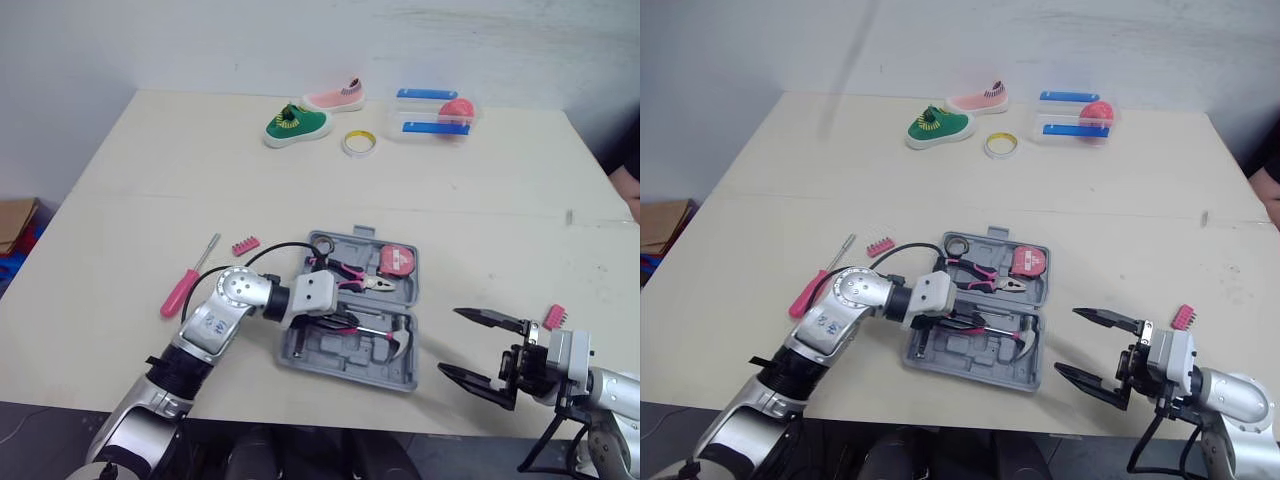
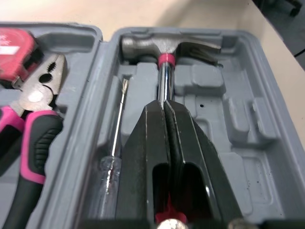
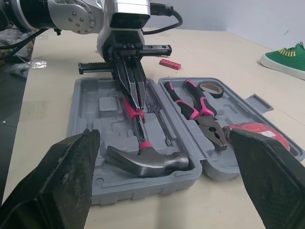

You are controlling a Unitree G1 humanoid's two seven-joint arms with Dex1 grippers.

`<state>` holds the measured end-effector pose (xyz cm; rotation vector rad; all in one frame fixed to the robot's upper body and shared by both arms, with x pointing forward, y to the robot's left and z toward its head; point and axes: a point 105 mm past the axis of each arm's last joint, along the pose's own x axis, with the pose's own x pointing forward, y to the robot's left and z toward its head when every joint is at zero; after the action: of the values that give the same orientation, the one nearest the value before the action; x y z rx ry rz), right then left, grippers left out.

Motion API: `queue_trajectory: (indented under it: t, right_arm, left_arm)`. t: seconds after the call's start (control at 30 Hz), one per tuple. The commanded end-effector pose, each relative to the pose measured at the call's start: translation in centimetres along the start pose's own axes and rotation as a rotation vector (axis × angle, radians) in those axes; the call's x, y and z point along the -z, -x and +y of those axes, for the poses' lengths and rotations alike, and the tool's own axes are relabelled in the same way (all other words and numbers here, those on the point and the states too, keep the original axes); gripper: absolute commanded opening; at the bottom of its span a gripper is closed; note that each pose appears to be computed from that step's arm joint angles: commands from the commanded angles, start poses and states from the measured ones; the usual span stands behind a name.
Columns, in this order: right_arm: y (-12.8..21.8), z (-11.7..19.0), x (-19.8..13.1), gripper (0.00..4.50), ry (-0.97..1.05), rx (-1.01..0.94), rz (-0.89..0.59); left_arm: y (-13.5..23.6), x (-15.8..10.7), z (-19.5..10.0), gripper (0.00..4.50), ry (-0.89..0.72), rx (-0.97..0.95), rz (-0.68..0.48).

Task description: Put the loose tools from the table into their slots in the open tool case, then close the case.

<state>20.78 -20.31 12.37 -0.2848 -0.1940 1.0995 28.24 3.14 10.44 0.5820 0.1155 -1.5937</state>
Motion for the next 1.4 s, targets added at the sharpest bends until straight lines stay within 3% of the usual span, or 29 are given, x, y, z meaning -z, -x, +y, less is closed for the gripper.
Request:
queue_trajectory:
  t: [0.03,0.37,0.5,0.77,0.93,1.13,1.2,1.33,1.4]
  right_arm:
    - [0.2,-0.2,-0.2,4.50,0.026,0.013,-0.008]
    - [0.0,-0.5,0.0,4.50,0.030,0.009,-0.012]
    - [-0.2,-0.6,-0.1,4.50,0.034,0.005,-0.016]
    - [-0.2,-0.8,-0.2,4.50,0.044,-0.002,-0.012]
    - [-0.3,-1.0,-0.2,4.50,0.050,0.005,-0.008]
    - [0.3,-1.5,-0.1,4.50,0.057,0.021,0.013]
    - [0.5,-1.7,-0.2,4.50,0.060,0.025,0.017]
    - [2.4,-3.5,-0.4,4.50,0.082,0.105,0.051]
    - [3.2,-3.9,-0.2,4.50,0.084,0.126,0.070]
  left_arm:
    - [-0.5,1.4,-0.7,0.02,0.026,0.032,0.072]
    - [-1.6,6.0,-1.4,0.02,0.163,0.026,0.284]
    - [-2.5,6.2,-1.3,0.02,0.263,-0.011,0.246]
    - [-2.3,8.0,-2.2,0.02,0.314,0.016,0.353]
    - [-2.6,2.6,-0.3,0.02,0.170,-0.037,0.031]
    - [1.1,-4.0,0.9,0.02,-0.081,-0.107,-0.340]
    - [2.0,-5.1,0.9,0.02,-0.105,-0.123,-0.410]
    - [8.8,-5.6,3.2,0.02,-0.136,-0.434,-0.457]
    - [10.7,-5.2,3.5,0.87,-0.131,-0.508,-0.433]
